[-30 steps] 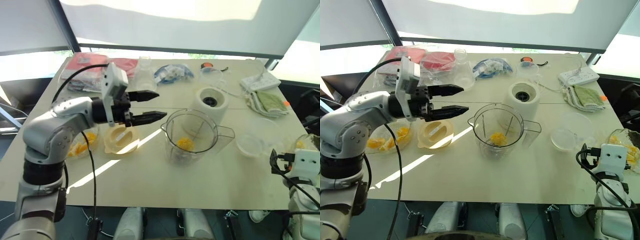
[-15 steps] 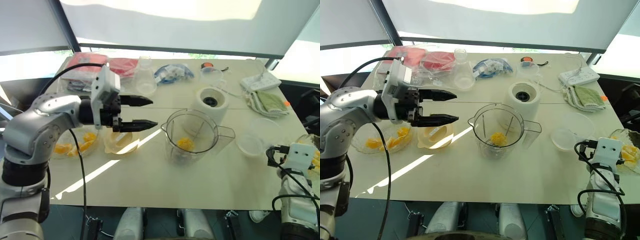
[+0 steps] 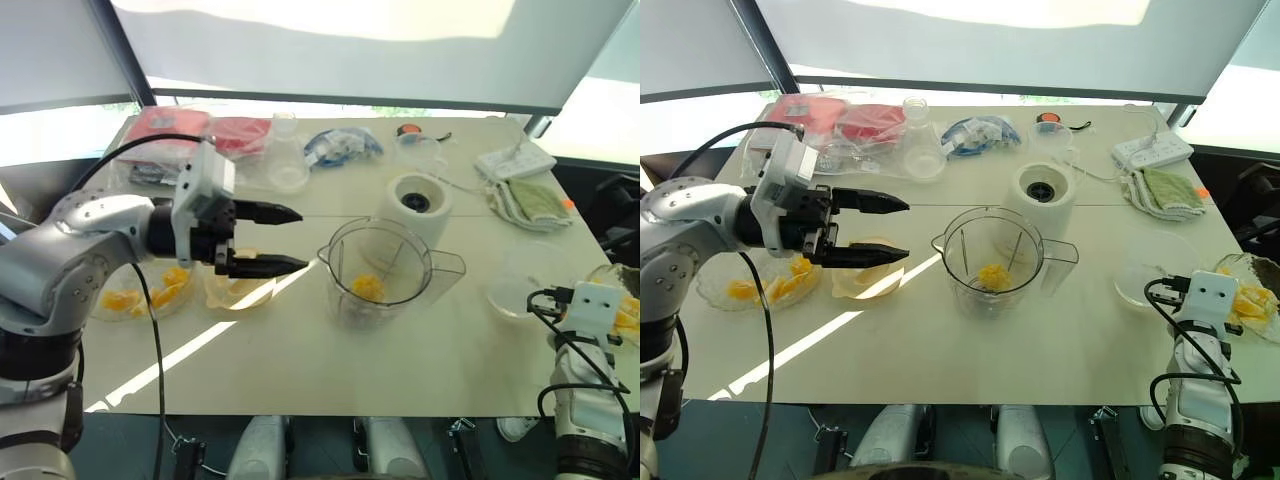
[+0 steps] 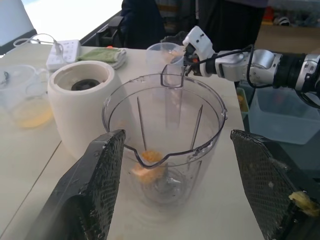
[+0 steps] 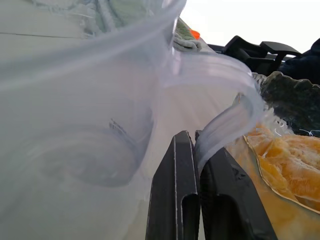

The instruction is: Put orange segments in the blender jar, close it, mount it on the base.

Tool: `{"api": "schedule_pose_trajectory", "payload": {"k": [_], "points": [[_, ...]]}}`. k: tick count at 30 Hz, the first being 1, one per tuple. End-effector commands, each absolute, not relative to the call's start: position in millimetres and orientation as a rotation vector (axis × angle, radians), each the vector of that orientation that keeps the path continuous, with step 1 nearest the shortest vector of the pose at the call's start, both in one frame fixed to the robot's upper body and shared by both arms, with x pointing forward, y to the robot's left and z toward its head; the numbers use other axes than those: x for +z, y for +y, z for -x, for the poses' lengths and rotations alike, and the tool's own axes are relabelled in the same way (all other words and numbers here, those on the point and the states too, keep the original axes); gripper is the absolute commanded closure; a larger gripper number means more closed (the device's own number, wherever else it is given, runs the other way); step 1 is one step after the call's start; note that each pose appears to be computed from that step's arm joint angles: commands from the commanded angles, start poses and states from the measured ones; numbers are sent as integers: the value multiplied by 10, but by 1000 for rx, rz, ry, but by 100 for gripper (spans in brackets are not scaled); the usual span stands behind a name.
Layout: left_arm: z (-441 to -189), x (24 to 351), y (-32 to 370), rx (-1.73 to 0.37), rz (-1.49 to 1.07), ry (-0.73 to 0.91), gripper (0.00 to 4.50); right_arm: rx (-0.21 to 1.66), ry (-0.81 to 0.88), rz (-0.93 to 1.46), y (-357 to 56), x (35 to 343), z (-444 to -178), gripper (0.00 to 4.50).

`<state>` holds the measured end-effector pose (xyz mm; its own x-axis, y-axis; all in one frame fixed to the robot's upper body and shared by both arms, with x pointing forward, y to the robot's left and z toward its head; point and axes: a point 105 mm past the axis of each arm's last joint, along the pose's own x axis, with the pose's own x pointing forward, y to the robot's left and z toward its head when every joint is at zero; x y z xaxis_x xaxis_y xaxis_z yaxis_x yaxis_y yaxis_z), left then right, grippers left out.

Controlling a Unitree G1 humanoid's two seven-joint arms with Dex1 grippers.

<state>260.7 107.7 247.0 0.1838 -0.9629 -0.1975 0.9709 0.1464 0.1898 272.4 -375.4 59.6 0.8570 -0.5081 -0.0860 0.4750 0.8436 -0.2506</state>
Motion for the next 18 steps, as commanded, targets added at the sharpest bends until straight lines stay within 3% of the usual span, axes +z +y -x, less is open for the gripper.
{"api": "schedule_pose_trajectory", "payload": {"k": [1, 10, 18], "points": [[-2653, 2534, 1101, -1361, -327, -11, 102, -499, 41, 296, -3757, 989, -2795, 448], [-2757, 2553, 1121, -1351, -341, -23, 102, -310, -281, 440, -3499, 2463, -3117, 448], [-2783, 2596, 1098, -1366, -359, -30, 102, 28, -388, 643, -2813, 3216, -3234, 448]]}}
